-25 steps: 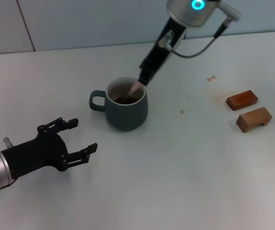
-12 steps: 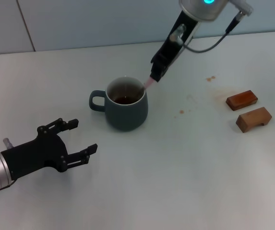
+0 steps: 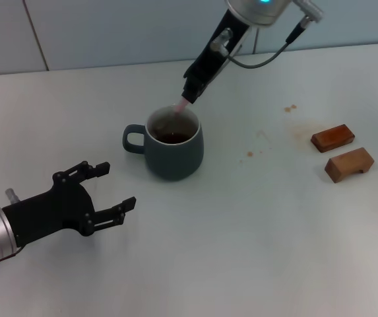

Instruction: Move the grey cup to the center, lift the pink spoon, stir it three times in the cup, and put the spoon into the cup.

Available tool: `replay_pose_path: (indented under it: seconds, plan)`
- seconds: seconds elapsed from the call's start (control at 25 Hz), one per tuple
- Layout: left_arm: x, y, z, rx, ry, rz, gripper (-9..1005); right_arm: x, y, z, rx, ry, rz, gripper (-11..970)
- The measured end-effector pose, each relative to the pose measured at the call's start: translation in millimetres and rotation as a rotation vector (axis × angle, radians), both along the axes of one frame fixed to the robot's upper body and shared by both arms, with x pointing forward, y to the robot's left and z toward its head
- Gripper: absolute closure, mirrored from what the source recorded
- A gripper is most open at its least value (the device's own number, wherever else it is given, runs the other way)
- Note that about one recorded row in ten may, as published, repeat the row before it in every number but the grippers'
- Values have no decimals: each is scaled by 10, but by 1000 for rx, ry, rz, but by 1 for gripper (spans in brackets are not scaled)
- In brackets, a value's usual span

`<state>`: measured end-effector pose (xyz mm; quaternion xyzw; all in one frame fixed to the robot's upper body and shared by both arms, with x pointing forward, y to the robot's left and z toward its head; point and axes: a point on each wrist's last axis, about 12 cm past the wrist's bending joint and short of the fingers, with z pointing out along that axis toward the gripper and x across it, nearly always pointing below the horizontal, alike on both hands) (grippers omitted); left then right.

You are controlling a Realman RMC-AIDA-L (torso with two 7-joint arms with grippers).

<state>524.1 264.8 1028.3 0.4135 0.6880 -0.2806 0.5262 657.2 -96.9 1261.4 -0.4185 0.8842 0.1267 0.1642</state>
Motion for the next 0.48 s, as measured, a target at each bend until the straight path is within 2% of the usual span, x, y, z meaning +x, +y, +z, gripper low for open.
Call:
replay_pose_path:
  seconds: [0.24,0.48]
  plan:
    - [15,7,14,-5,-2,6,146,-39,-192,-52,51,-27,-46,744]
    - [24,3,28,-13,-3,6,146,-290,-413,-91,177,-133,-9,708]
